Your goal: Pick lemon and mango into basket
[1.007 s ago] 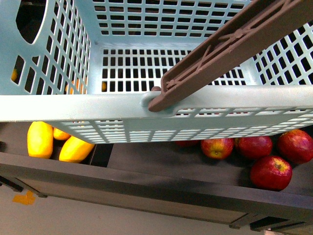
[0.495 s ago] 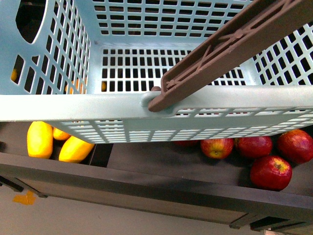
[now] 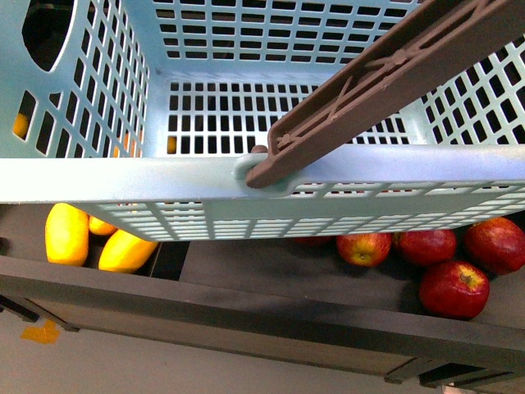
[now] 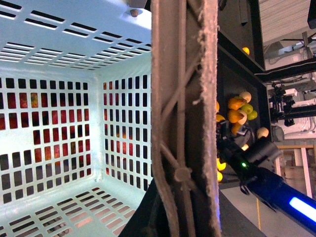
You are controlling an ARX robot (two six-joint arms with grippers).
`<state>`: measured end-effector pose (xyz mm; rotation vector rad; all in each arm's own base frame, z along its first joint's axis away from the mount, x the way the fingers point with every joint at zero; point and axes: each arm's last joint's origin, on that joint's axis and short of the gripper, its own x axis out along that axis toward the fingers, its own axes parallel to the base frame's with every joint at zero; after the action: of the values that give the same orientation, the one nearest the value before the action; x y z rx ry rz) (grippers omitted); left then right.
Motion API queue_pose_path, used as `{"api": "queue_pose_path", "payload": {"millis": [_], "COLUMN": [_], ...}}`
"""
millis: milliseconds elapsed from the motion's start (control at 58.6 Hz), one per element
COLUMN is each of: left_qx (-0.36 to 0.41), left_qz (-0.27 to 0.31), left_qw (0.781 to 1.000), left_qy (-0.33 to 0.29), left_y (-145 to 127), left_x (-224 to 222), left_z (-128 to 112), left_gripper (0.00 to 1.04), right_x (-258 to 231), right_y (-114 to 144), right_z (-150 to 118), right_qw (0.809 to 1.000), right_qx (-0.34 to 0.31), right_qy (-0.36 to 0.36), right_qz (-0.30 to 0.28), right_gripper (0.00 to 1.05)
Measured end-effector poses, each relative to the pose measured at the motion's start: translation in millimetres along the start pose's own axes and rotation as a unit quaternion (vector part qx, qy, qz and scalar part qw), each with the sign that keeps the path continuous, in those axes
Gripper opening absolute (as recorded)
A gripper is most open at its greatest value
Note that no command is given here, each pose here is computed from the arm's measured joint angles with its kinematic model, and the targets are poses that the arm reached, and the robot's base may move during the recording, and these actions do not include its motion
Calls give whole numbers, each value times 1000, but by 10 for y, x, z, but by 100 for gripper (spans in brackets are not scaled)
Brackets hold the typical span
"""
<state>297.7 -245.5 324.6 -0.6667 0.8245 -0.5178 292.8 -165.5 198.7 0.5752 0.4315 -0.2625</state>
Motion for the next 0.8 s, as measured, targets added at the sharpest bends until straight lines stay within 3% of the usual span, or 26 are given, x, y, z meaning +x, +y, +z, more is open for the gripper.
{"api": "queue_pose_path", "payload": {"millis": [102,171,410,563,802], "left_qx": [0,0,0,0,0], "left_qz": [0,0,0,0,0], "left_qw": [1000,1000,1000,1000,1000], "left_qy": [0,0,0,0,-1], "left_y": [0,0,0,0,0], "left_x": [0,0,0,0,0], "left_z": [0,0,0,0,0], "left_gripper": [6,6,6,6,6], "right_x": [-293,-564,-923,-931,-775], "right_y": [328,677,1419,1684,1800], "right_z": [39,26,-266,-521,-1015], "right_qw": [998,993,975,968,961], "right_qx": [-34,-65,-117,-138,-164], "right_qy": [-21,-42,-43,-16,59], "right_qz": [44,89,186,211,213], "right_gripper": [63,63,63,63,63]}}
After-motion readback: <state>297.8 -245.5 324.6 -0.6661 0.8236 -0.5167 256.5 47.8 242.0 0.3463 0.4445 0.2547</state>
